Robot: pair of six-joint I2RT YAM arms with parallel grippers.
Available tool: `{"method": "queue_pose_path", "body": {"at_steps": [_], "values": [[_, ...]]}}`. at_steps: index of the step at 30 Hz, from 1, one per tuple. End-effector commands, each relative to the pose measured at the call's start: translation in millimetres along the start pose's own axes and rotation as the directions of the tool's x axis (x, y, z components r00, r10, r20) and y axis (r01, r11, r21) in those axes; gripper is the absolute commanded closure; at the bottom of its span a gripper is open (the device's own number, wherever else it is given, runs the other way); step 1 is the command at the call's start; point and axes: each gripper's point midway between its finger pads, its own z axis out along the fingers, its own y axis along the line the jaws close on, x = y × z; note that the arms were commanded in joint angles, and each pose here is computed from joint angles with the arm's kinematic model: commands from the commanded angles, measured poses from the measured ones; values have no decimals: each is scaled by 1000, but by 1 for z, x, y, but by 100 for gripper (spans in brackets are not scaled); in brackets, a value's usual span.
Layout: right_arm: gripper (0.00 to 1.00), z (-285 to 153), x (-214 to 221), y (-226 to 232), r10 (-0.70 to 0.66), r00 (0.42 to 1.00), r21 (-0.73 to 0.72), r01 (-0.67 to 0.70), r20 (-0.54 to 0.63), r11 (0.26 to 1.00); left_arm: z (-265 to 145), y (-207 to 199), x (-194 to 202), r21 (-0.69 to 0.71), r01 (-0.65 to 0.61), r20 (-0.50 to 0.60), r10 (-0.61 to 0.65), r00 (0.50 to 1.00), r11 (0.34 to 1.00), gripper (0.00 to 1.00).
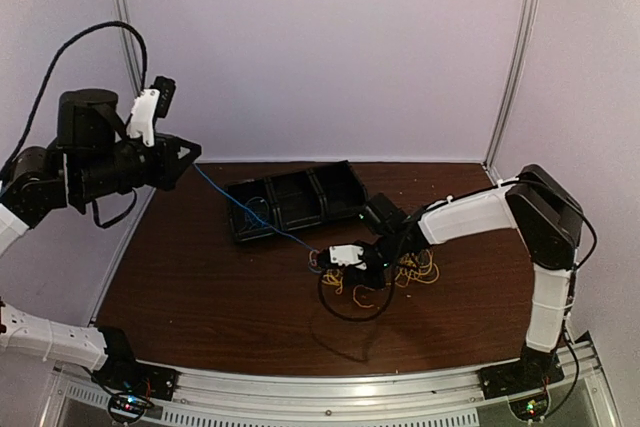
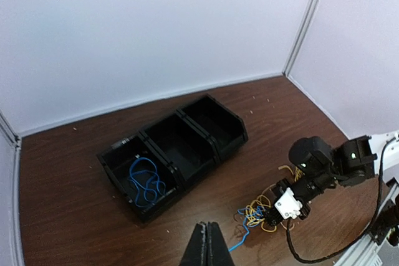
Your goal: Untangle the cables
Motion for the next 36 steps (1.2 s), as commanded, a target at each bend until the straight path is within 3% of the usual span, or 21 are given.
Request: {"method": "queue_pose_path", "body": {"at_steps": [1,4,8,12,20,29,32,36], "values": [[100,-40,31,-9,104,994,28,-103,-37,994,-62,32,-82,-167,9,220,28,975,986,100],[100,-61,56,-12,142,987,60,-138,-73,989,-112,40,-135,-184,44,364,27,931,982,100],[100,-87,101,-19,221,967,103,-209,-126,973,-153,45,-176,-201,59,458,41,888,978,100],[100,-115,128,-26,286,950,160,-264,-129,951,-136,39,-175,-213,24,424,70,903,977,100],[100,-136,139,-25,318,941,200,-292,-114,935,-101,24,-158,-170,-12,386,78,919,985,100],[100,-155,192,-30,391,912,242,-355,-125,903,-190,61,-202,-265,96,544,67,836,960,100],[100,-157,197,-26,408,905,203,-379,-123,903,-174,52,-196,-243,64,509,71,858,968,100],[100,-164,182,-18,385,920,180,-368,-75,912,-114,31,-162,-190,-2,384,76,920,982,100]]}}
